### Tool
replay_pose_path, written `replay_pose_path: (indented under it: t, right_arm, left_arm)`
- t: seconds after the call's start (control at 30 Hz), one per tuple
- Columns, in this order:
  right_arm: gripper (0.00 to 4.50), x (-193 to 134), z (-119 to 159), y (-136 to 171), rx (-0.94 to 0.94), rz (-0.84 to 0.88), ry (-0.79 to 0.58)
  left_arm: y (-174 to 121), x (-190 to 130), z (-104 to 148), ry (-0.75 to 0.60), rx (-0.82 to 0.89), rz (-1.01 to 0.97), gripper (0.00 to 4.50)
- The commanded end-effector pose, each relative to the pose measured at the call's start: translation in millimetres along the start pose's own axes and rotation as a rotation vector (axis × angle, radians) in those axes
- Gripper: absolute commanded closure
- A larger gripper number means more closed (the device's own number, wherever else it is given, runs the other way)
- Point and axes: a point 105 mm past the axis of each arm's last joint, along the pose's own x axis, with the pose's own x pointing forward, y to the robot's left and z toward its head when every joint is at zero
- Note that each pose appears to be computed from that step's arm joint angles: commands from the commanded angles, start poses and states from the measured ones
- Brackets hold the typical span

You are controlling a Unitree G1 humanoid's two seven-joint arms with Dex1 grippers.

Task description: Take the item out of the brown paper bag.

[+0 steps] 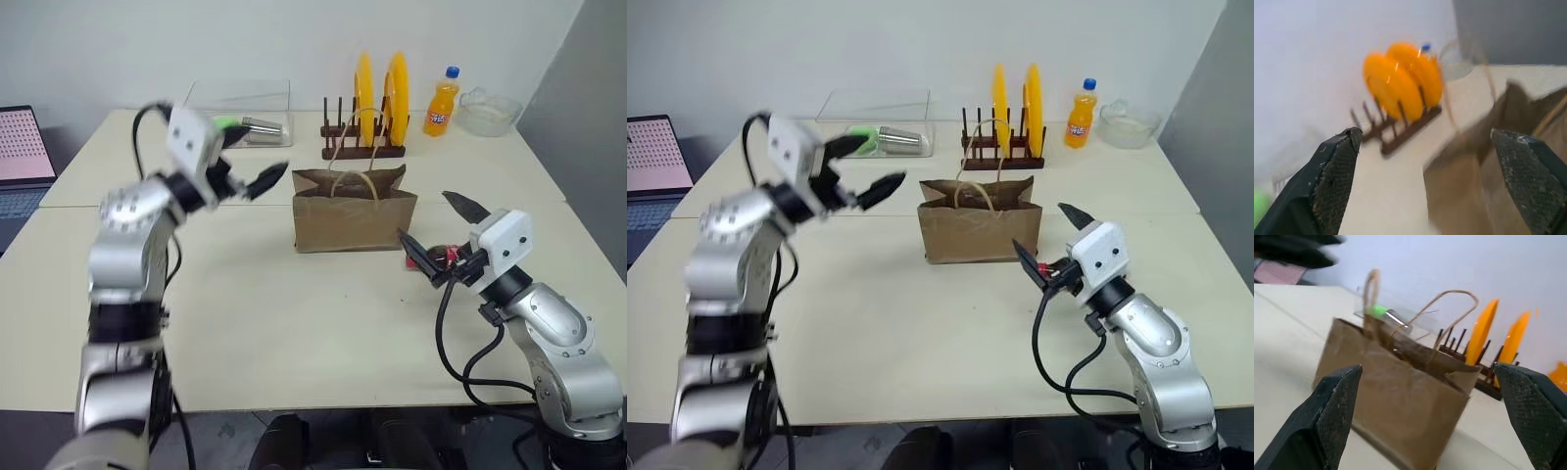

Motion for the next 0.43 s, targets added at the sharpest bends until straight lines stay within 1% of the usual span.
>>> replay_pose_path:
  t: [0.03,0.07,0.1,0.13,0.23,0.33,0.43]
  right_arm:
    - [0.0,-11.2,0.6,-4.7,-0.049,-0.078,-0.042]
    - [0.0,-14.9,-2.8,-3.8,-0.05,-0.089,-0.038]
    - [0.0,-22.0,-11.9,-2.9,-0.038,-0.122,-0.02]
    - [0.0,-27.0,-18.1,-2.1,-0.03,-0.145,-0.007]
    - [0.0,-41.6,-41.7,11.0,0.063,-0.165,0.043]
    - [0.0,-47.4,-52.7,18.4,0.111,-0.174,0.066]
    - [0.0,-43.4,-54.6,21.0,0.121,-0.166,0.06]
  left_arm:
    - [-4.2,-23.8,-6.6,0.029,-0.01,0.172,0.02]
    - [-6.7,-31.0,-17.8,0.068,-0.02,0.221,0.02]
    - [-15.0,-42.2,-33.0,0.094,-0.018,0.266,0.02]
    - [-21.1,-50.0,-41.1,0.107,-0.013,0.293,0.02]
    - [-46.2,-67.9,-64.8,0.143,-0.035,0.293,0.02]
    - [-58.6,-75.2,-73.9,0.156,-0.046,0.307,0.02]
    - [-64.4,-74.8,-77.1,0.131,-0.07,0.316,0.02]
